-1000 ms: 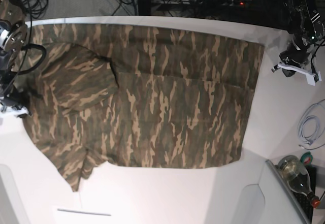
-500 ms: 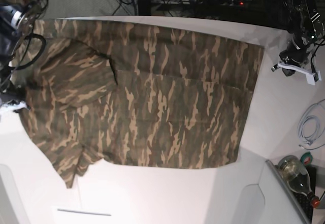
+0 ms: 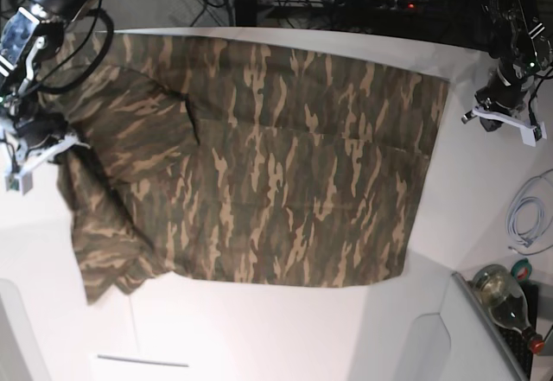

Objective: Layout the t-shirt on the table in an organized manner, then fold the t-shirt properly
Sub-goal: 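Move the right gripper down to the shirt's side edge and grasp it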

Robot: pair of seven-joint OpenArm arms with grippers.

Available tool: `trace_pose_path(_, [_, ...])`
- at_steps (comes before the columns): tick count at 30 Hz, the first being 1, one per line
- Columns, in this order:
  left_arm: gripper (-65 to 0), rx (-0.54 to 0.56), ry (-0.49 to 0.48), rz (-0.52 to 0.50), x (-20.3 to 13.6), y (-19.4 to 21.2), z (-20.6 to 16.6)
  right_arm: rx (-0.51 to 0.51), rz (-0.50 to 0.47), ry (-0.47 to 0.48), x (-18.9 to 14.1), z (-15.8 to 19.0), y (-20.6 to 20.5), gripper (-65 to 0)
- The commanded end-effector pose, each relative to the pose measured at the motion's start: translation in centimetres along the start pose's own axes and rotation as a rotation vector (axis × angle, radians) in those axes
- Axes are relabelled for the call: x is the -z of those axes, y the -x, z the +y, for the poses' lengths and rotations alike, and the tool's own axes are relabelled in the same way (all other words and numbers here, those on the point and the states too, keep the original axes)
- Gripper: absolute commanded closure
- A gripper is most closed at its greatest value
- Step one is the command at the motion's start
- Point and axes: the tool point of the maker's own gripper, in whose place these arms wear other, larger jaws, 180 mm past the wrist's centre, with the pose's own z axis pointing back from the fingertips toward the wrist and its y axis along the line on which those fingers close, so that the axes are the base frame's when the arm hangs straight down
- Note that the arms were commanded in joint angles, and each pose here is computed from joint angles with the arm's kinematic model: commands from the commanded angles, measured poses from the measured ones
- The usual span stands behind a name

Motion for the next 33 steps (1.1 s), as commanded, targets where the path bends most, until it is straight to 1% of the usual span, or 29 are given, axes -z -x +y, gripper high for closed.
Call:
trace_pose_path(1, [0.0,0.013,0.003,-0.049,-0.2,-1.8,0.2,-0.007,-0.033,0.002,-0.4,-0.1,-0.9,0.0])
trace_pose_path(5, [0.0,0.012,0.003,-0.05,-0.2,-1.9,0.1,0.019,0.008,-0.007,-0.3,0.6,1.5,-0.5])
trace_pose_path(6, [0.0,0.012,0.003,-0.05,-0.2,-1.9,0.1,0.022,0.016,-0.001,-0.5,0.4,1.9,-1.8])
trace_pose_path(8, [0.0,0.012,0.003,-0.05,-0.2,-1.9,0.1,0.037,0.016,0.013,-0.7,-0.2,2.1,-8.6])
trace_pose_path(11, [0.0,0.009,0.0,-0.046,-0.2,-1.7,0.3,0.028,0.013,0.027,-1.2,-0.5,1.7,-25.4])
trace_pose_path(12, [0.0,0.008,-0.001,-0.045,-0.1,-1.7,0.4,0.018,-0.003,0.029,-1.3,-0.5,1.0,-30.3])
trace_pose_path(13, [0.0,0.008,-0.001,-0.045,-0.1,-1.7,0.4,0.01,-0.01,0.03,-1.4,-0.5,0.6,-33.5])
trace_pose_path(14, [0.0,0.008,-0.001,-0.045,-0.1,-1.7,0.4,0.005,-0.029,0.035,-1.4,-0.8,-0.4,-34.8])
trace_pose_path(16, [0.0,0.009,-0.001,-0.047,-0.2,-1.8,0.3,-0.014,-0.069,0.044,-1.2,-1.5,-3.1,-34.8])
trace_pose_path(17, [0.0,0.009,0.0,-0.048,-0.2,-1.8,0.3,-0.03,-0.073,0.028,-0.5,-1.1,-4.3,-34.8])
trace_pose_path(19, [0.0,0.009,0.0,-0.053,-0.2,-2.0,0.3,-0.086,-0.062,0.007,0.9,-1.0,-6.2,-35.0])
trace_pose_path(20, [0.0,0.01,0.001,-0.054,-0.2,-2.1,0.2,-0.107,-0.038,-0.01,1.9,-0.8,-6.7,-35.0])
trace_pose_path(23, [0.0,0.01,0.001,-0.054,-0.2,-2.1,0.2,-0.085,0.029,-0.025,4.8,-0.6,-7.5,-35.1])
trace_pose_path(26, [0.0,0.01,0.001,-0.055,-0.2,-2.1,0.2,-0.068,0.044,-0.038,6.5,-0.4,-8.2,-35.1])
trace_pose_path(30, [0.0,0.007,-0.002,-0.047,-0.1,-1.8,0.4,-0.08,0.061,-0.065,7.8,0.6,-8.1,-35.1])
trace_pose_path(33, [0.0,0.007,-0.001,-0.049,-0.2,-1.9,0.3,-0.036,0.06,-0.043,8.5,0.3,-7.9,-35.1])
